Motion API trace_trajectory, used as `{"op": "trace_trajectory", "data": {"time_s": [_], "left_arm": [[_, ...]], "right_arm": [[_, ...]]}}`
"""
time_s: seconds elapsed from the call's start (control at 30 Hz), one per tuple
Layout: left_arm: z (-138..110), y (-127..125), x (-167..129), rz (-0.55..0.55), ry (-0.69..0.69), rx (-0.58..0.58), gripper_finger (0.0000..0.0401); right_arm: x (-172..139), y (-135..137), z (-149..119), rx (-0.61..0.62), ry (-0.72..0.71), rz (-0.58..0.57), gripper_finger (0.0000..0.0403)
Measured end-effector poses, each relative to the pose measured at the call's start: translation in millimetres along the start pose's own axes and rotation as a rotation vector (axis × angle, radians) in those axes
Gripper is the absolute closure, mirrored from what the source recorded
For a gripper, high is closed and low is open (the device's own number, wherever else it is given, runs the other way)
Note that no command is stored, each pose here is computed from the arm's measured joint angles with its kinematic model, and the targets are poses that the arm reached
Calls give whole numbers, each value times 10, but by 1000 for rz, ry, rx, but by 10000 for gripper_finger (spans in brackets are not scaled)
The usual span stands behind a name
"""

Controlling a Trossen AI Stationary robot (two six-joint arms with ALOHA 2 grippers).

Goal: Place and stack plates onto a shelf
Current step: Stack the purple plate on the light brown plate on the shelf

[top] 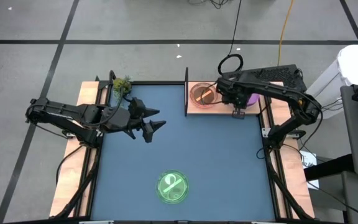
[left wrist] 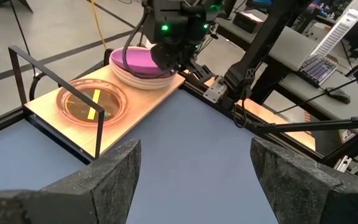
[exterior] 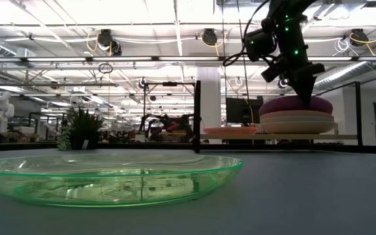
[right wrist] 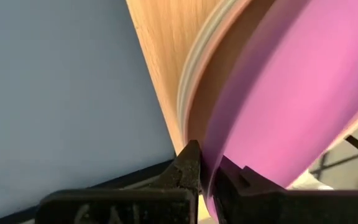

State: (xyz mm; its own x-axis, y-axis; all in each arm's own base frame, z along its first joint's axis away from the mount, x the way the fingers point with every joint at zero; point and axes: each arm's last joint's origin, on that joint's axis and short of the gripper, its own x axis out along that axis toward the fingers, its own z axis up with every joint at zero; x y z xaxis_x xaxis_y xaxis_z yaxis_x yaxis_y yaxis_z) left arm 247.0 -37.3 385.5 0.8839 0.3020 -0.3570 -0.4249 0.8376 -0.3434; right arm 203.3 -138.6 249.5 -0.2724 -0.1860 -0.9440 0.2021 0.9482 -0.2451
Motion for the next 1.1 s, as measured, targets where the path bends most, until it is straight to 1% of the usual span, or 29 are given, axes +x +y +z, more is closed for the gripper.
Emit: {"op": "trace_trajectory", "data": {"time_s": [0.2,0.33,0.43,0.6,0.83,1.0,1.1], "left_arm": [[0,0,0,0,0,0,98],[0,0,0,0,0,0,98],[0,0,0,0,0,0,98],[0,0,0,0,0,-5,98],[1,0,-1,0,-1,-14,98],[1,0,-1,0,-1,-19,98],[1,0,-1,-1,-1,-22,98]], "right_arm": [[-13,25,-15,-26,34,-51,397],[-13,22,-10,-23,29,-55,397],[-13,12,21,-22,-1,-65,397],[-5,12,31,-56,-10,-68,388],[26,28,11,-47,13,-59,360],[26,34,-5,-21,27,-52,325],[26,46,-27,-22,45,-25,299]]}}
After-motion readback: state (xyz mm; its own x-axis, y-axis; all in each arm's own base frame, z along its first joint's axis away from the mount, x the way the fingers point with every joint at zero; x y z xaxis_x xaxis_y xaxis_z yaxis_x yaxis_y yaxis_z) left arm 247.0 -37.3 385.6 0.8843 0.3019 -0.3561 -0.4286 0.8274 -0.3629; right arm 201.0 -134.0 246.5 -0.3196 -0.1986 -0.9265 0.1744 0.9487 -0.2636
